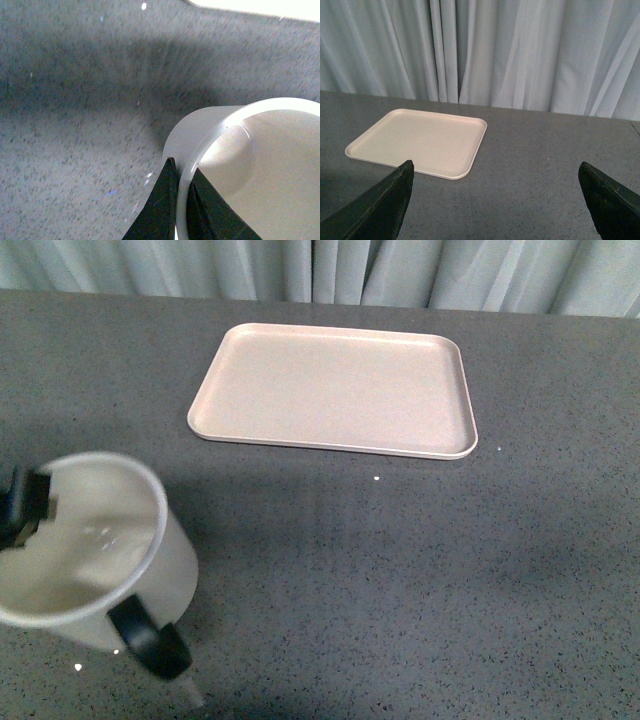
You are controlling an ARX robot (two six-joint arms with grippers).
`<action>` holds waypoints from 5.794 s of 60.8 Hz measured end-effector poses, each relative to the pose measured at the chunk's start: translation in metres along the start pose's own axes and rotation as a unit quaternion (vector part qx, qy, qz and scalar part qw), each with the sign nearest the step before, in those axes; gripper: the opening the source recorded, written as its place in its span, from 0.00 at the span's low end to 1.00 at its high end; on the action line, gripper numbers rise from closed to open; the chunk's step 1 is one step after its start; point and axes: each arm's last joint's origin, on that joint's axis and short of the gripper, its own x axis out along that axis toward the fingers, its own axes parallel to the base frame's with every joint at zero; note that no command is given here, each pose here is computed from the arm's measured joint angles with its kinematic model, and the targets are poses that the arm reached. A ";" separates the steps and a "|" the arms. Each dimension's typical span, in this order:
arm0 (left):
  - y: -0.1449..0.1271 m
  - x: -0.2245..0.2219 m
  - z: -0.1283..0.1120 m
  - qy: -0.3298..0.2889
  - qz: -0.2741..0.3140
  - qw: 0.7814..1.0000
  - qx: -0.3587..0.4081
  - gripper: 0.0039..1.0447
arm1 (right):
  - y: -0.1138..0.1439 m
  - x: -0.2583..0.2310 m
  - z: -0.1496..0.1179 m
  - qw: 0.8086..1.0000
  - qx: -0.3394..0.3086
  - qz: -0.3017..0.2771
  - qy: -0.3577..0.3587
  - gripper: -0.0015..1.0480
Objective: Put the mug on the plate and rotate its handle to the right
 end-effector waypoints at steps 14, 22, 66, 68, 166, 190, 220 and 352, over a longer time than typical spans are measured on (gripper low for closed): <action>-0.047 0.022 0.061 -0.029 -0.009 1.000 0.000 0.02 | 0.000 0.000 0.000 1.000 0.000 0.000 0.000 0.91; -0.080 0.042 0.089 -0.033 -0.030 0.999 0.016 0.02 | 0.000 0.000 0.000 1.000 0.000 0.000 0.000 0.91; -0.144 0.151 0.150 0.012 -0.003 1.000 0.002 0.02 | 0.000 0.000 0.000 1.000 0.000 0.000 0.000 0.91; -0.144 0.153 0.149 0.013 0.001 1.000 0.001 0.02 | 0.000 0.000 0.000 1.000 0.000 0.000 0.000 0.91; 0.051 -0.066 -0.049 -0.453 0.076 0.887 0.042 0.01 | 0.000 0.000 0.000 1.000 0.000 0.000 0.000 0.91; 0.066 -0.071 -0.074 -0.458 0.075 0.885 0.044 0.01 | 0.000 0.000 0.000 1.000 0.000 0.000 0.000 0.91; 0.064 -0.081 -0.085 -0.463 0.074 0.882 0.045 0.01 | 0.000 0.000 0.000 1.000 0.000 0.000 0.000 0.91; 0.063 -0.088 -0.101 -0.455 0.076 0.886 0.045 0.91 | 0.069 0.339 -0.030 0.887 -0.036 0.174 0.425 0.91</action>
